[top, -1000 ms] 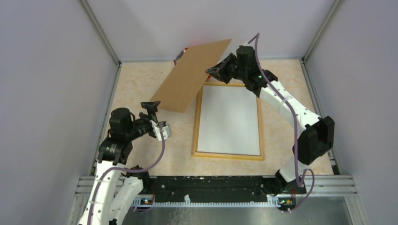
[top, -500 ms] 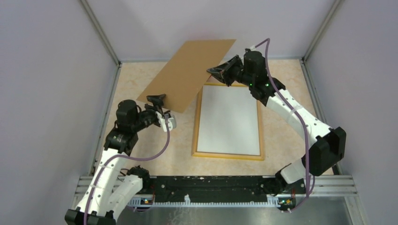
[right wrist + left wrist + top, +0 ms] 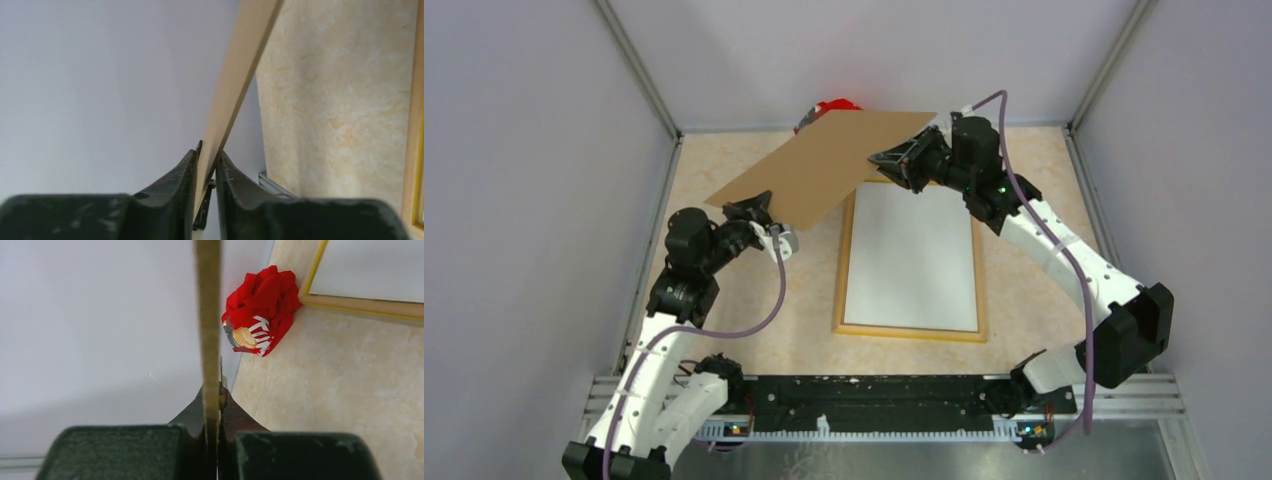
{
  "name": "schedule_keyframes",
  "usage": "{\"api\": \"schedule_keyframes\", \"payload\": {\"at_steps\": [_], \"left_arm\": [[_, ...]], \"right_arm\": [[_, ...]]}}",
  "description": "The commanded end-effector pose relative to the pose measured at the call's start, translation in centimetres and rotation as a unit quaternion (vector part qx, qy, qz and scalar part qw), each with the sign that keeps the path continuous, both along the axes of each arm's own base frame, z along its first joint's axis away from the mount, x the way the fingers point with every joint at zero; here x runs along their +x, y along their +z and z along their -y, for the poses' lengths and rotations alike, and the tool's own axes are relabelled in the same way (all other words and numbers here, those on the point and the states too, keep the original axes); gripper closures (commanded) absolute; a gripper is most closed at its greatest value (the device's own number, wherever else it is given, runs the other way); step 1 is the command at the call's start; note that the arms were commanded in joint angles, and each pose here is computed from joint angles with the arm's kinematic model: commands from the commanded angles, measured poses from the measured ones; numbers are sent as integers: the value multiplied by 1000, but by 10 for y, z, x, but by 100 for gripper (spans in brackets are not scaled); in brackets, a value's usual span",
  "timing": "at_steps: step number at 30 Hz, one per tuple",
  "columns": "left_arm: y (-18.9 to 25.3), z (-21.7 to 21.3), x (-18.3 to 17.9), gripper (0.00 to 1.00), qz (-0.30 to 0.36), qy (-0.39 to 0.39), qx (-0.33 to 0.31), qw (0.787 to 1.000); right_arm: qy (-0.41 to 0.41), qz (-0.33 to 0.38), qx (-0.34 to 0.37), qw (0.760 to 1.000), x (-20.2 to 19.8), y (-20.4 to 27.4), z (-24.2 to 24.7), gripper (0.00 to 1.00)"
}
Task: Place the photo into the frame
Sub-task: Turn over the photo frame item at the center of the board.
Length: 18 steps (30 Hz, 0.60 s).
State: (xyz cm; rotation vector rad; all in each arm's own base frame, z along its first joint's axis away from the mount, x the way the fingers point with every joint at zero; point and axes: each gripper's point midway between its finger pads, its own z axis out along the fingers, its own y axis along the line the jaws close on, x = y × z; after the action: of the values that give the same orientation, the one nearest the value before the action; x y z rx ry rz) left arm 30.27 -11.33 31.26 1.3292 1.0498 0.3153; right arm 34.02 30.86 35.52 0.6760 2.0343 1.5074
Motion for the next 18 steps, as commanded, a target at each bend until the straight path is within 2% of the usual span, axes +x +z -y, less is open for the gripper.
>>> {"api": "schedule_keyframes", "payload": {"at_steps": [1,5,7,8,10,13,16,18], "left_arm": [[46,7,-5,100,59,-21,-18,998],[65,7,-5,100,72,-21,-23,997],[76,9,-6,100,78,-27,-25,996],[79,11,-6,100,77,-31,-24,996],[85,13,-8,100,74,-39,-18,996],[92,16,-13,100,65,-53,-3,996],[93,18,-20,100,63,-63,1,996],[91,19,-26,100,58,-75,16,995]], "right_arm": [[66,87,16,994,-34,48,3,71],[126,127,-48,983,-46,31,13,44],[196,163,-69,965,-60,27,12,37],[234,179,-83,952,-69,25,13,36],[311,262,-140,903,-90,25,17,33],[373,312,-184,854,-122,24,33,32],[328,359,-254,836,-116,28,51,33],[303,404,-301,809,-113,28,64,33]]}}
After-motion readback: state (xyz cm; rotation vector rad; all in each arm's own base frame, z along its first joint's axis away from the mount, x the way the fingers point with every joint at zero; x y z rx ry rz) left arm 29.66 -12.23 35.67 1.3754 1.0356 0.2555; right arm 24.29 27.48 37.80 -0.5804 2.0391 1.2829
